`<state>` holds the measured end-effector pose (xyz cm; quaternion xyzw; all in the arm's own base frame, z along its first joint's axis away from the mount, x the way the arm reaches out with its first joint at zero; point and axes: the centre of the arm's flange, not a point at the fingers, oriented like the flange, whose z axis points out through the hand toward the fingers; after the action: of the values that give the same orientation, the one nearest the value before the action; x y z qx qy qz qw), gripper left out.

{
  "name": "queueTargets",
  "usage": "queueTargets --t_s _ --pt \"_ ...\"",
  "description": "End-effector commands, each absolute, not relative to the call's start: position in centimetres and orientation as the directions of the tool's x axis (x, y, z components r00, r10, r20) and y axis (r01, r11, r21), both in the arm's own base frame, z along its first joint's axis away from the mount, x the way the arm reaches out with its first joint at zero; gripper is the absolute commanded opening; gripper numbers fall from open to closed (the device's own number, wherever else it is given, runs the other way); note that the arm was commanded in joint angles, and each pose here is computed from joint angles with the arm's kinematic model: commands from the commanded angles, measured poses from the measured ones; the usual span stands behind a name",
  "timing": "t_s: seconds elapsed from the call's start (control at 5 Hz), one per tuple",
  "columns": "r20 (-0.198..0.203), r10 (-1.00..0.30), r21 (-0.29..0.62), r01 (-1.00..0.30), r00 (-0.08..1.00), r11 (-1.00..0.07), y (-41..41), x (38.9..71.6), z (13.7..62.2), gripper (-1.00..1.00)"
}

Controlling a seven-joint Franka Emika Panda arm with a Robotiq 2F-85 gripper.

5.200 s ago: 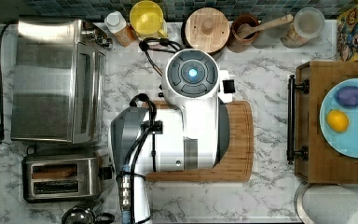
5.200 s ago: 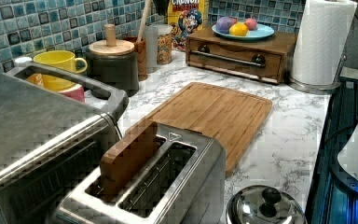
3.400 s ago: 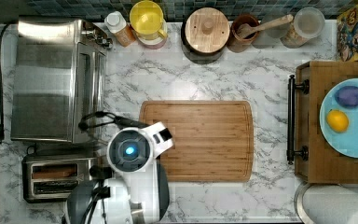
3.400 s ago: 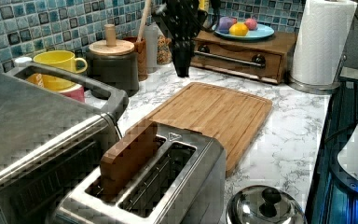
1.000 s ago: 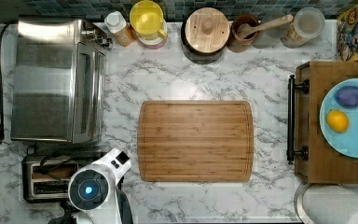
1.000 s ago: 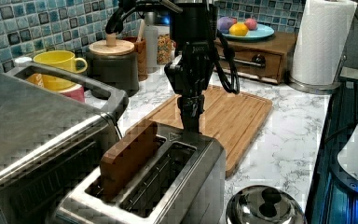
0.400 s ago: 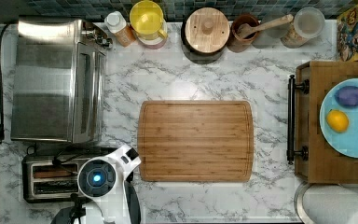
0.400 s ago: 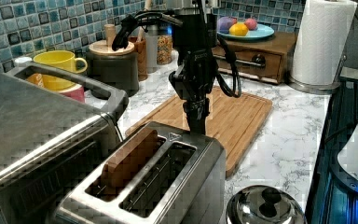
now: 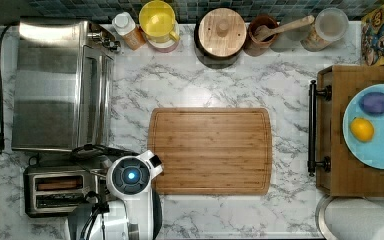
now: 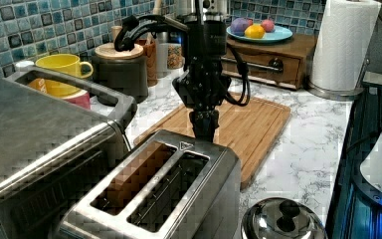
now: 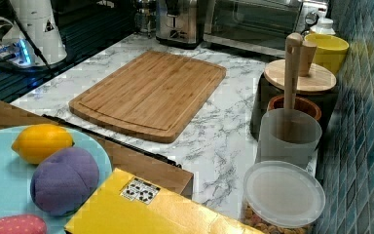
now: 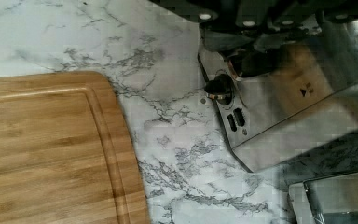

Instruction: Turn on the toaster.

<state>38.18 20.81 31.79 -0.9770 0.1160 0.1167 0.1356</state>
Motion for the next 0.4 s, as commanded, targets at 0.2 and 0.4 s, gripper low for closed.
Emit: queueTargets --t_s 0.2,0.4 --pt "-0.294 -0.01 -0.204 -0.073 0.956 -0.976 26.5 33.5 26.1 -1.0" --pt "-0.311 -0.036 -0.167 -0.092 0.95 -0.982 25.9 32.2 24.1 -1.0"
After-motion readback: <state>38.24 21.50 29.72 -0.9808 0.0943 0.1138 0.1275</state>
